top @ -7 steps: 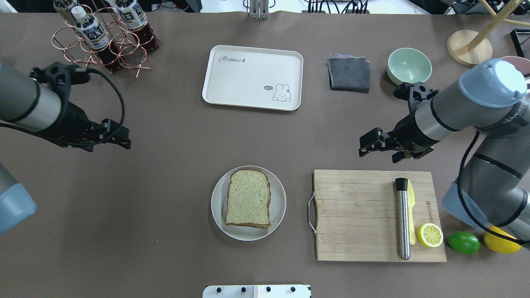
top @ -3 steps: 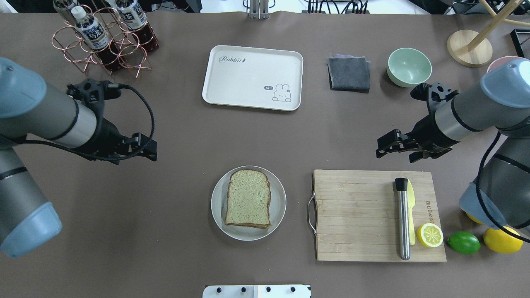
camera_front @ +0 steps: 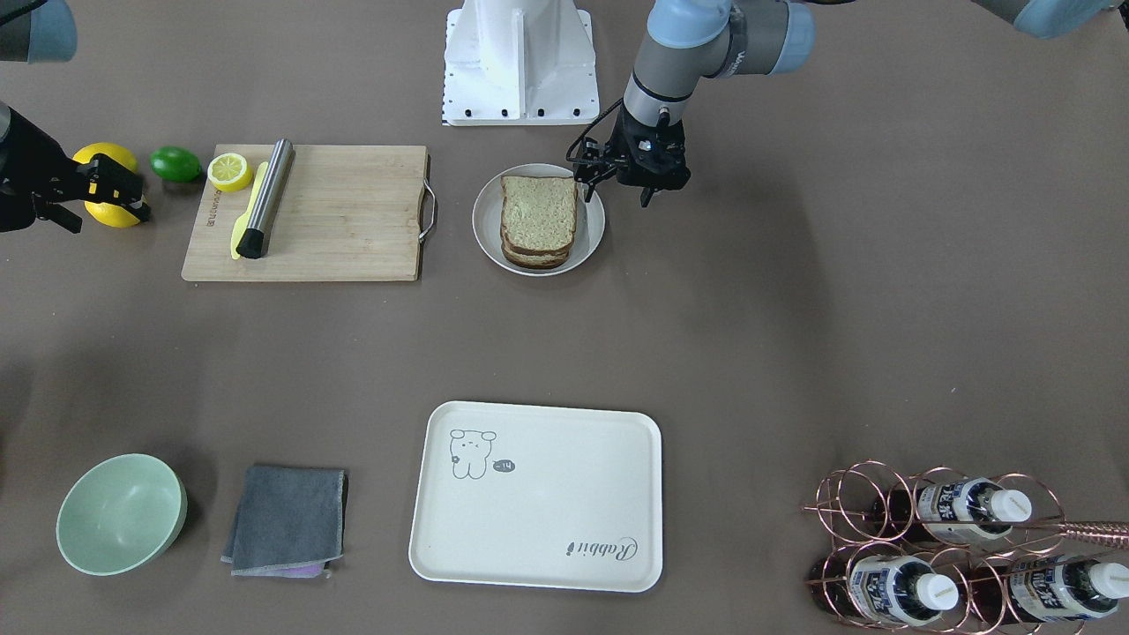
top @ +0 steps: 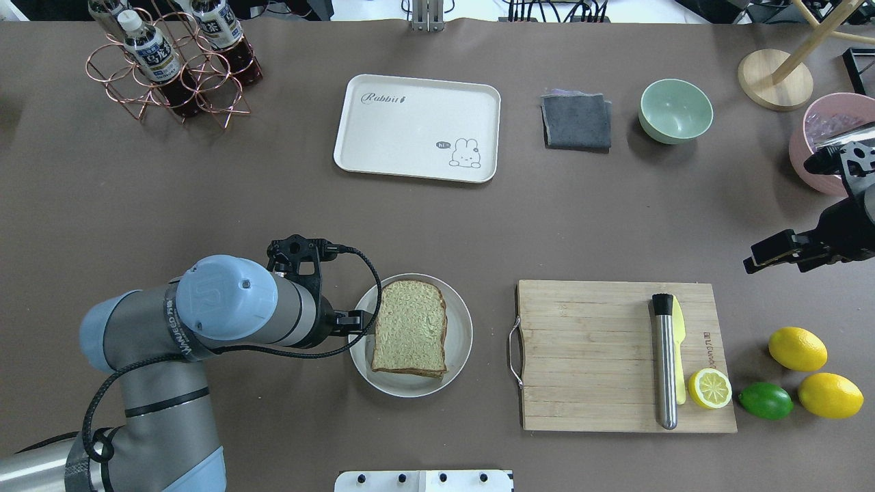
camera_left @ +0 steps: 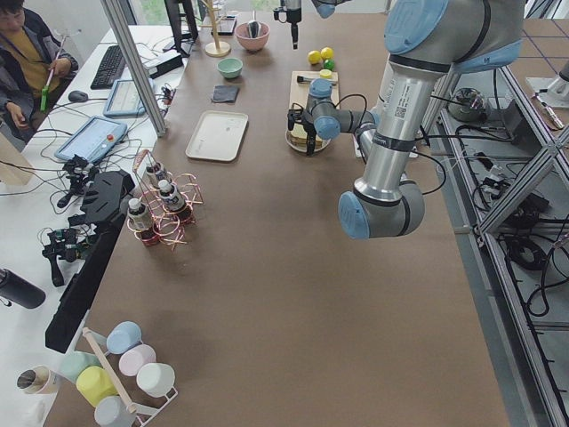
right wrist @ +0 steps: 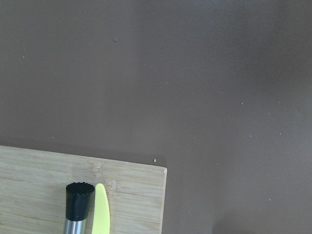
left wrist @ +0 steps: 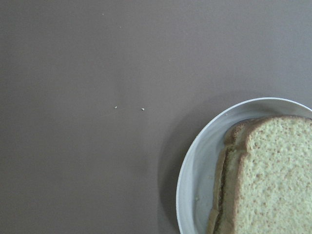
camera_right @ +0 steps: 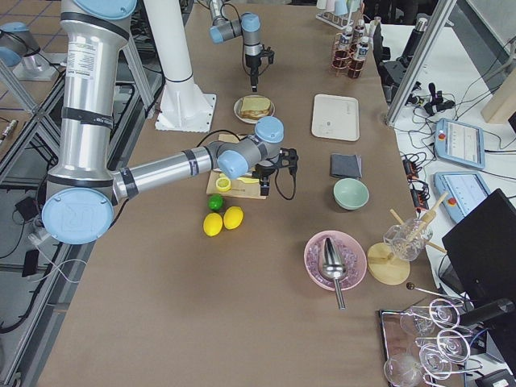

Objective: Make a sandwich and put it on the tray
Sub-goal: 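Grasp the white plate's rim with the left gripper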

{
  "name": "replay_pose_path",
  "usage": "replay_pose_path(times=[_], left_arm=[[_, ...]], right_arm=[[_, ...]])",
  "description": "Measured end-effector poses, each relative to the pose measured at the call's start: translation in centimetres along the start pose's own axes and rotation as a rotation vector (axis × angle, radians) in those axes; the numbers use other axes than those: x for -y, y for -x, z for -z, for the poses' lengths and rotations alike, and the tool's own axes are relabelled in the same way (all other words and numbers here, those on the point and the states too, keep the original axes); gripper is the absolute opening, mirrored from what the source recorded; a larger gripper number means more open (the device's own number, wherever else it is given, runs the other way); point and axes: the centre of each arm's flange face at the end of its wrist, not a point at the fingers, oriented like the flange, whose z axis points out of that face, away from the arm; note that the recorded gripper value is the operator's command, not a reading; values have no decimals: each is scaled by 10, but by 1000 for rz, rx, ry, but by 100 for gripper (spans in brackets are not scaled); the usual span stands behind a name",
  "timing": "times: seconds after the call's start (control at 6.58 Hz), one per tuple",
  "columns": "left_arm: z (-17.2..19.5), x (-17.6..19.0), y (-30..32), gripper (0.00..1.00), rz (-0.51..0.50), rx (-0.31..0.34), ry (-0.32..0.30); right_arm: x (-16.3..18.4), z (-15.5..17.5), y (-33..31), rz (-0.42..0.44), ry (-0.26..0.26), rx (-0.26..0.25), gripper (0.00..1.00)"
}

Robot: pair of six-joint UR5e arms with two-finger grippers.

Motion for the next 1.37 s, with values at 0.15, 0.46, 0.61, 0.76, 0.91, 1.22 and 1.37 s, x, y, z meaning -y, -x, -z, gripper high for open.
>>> replay_pose_path(times=[0.15,0.46,0.61,0.76,0.91,1.22,1.37], left_arm=[[-11,-2,2,70,-16,-8,-10],[-20,-4,4,51,-26,-18,-16],[-21,-5,3,51,-26,-19,-20],[-24,-7,3,47,-28,-19,-19],[-29,-9,3,45,-29,-21,-18],[-32,-9,3,11,-32,-32,-19],[-32,-9,2,0,-32,-35,-20]], right_arm=[[-3,1,-1,2,0,0,99],[-5,2,-2,2,1,-1,99],[-7,3,-2,3,0,-1,99],[-8,6,-1,6,-2,1,99],[-10,7,0,8,-3,3,99],[-10,8,1,9,-3,5,99],[-11,9,1,9,-3,6,99]])
